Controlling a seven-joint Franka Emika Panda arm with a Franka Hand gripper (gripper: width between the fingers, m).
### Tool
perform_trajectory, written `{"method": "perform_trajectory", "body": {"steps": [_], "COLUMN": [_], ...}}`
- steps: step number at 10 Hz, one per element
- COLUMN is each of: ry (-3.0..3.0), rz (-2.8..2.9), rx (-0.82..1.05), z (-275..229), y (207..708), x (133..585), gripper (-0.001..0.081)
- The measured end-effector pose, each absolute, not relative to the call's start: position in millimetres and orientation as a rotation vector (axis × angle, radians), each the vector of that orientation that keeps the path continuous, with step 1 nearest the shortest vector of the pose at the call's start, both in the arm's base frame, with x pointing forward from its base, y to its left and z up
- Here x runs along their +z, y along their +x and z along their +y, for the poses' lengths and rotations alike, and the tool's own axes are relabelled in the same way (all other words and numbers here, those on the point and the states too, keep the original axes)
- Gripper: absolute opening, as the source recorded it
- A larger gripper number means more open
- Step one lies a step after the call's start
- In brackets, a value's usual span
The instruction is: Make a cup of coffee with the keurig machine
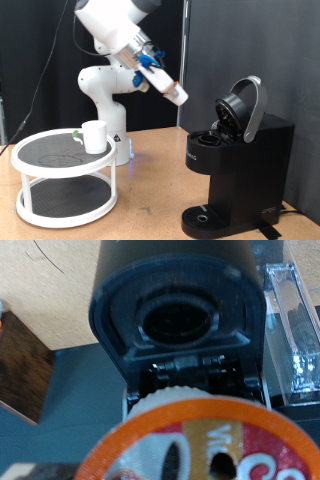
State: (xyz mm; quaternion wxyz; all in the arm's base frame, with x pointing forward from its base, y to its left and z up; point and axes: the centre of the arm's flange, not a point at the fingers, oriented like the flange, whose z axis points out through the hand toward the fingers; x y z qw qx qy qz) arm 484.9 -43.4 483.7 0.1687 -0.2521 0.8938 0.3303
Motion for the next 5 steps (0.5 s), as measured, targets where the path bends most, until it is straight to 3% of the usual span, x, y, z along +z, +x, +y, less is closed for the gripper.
{"method": "perform_trajectory", "body": {"steps": [5], "ry": [-0.872], "rz": [2.544], "rx": [0.906], "z": [5.6], "y": [500.6], "x": [490.2], "gripper": [0.0391]}}
